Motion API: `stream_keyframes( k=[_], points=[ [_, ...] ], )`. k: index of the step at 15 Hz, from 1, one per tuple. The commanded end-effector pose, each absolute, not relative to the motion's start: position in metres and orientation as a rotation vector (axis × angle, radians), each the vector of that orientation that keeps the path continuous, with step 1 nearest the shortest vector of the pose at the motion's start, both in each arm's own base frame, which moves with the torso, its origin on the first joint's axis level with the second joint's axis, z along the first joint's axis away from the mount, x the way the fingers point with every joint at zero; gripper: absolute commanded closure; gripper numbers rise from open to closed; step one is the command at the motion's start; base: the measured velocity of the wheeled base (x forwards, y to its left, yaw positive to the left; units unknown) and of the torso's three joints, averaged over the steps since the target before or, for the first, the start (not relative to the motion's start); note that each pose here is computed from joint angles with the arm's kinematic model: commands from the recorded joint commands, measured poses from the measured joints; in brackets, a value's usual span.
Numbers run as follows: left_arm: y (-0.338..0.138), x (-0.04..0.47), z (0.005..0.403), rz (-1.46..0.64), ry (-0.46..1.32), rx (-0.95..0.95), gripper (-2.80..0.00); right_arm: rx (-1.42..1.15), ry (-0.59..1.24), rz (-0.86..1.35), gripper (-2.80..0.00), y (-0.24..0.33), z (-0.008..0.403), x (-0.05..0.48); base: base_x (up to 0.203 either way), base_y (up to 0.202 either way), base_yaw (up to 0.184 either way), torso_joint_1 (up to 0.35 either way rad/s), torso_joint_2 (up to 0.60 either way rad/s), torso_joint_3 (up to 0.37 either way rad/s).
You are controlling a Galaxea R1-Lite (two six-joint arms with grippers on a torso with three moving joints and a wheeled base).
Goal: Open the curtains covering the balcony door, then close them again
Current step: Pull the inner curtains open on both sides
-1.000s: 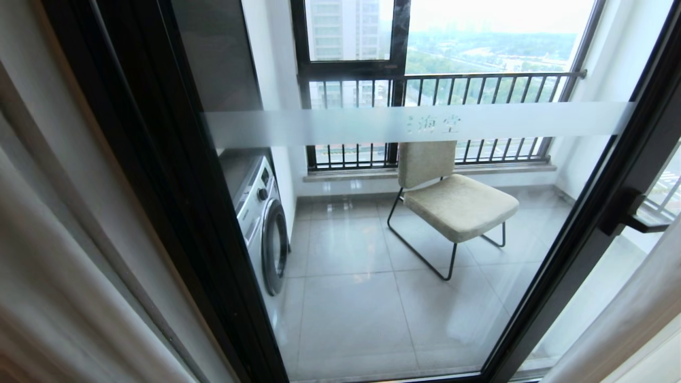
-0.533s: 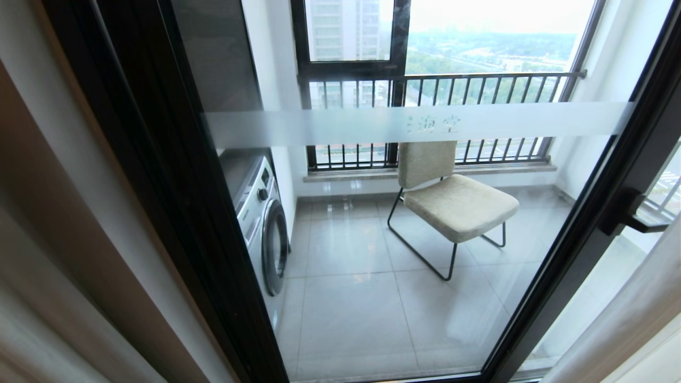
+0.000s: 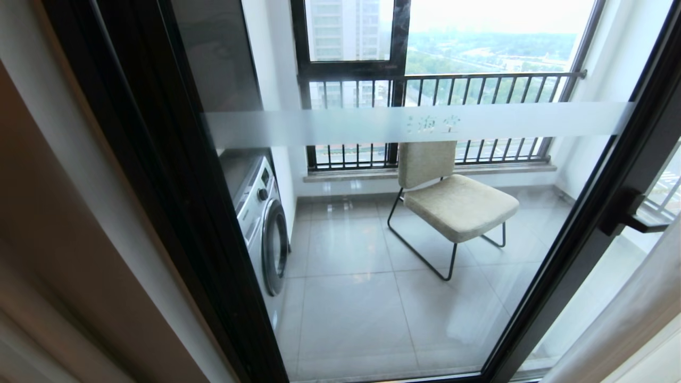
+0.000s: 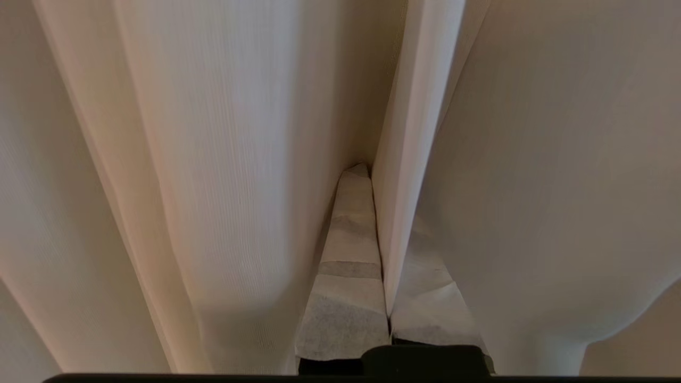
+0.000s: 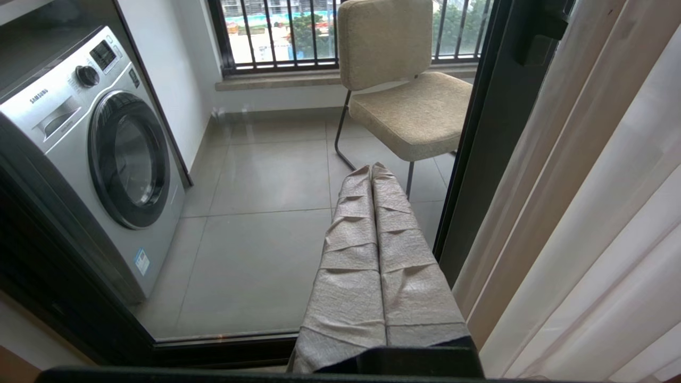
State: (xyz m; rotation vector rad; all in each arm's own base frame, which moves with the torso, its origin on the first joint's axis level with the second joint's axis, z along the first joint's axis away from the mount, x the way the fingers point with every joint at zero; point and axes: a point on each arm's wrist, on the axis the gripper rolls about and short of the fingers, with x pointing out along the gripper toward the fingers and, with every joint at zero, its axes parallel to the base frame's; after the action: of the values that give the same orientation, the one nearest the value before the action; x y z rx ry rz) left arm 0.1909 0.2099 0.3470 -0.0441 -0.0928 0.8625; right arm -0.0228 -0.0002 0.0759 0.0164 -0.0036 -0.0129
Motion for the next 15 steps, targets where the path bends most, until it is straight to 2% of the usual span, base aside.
stream_keyframes(
  k=[1,5,15],
  points=[
    [0.243,0.203,0.323,0.907,-0.051,-0.062,0.0,0.017,-0.005,-0.012,0.0,0.0,0.076,-0.023,0.0,0.0,0.0,0.0,0.0,0.0],
    [0.267,0.208,0.309,0.942,-0.063,-0.058,0.0,0.017,-0.005,-0.012,0.0,0.0,0.076,-0.023,0.0,0.0,0.0,0.0,0.0,0.0],
    [0.294,0.201,0.309,1.003,-0.084,-0.046,0.0,0.017,-0.005,-0.012,0.0,0.0,0.076,-0.023,0.0,0.0,0.0,0.0,0.0,0.0]
  ],
)
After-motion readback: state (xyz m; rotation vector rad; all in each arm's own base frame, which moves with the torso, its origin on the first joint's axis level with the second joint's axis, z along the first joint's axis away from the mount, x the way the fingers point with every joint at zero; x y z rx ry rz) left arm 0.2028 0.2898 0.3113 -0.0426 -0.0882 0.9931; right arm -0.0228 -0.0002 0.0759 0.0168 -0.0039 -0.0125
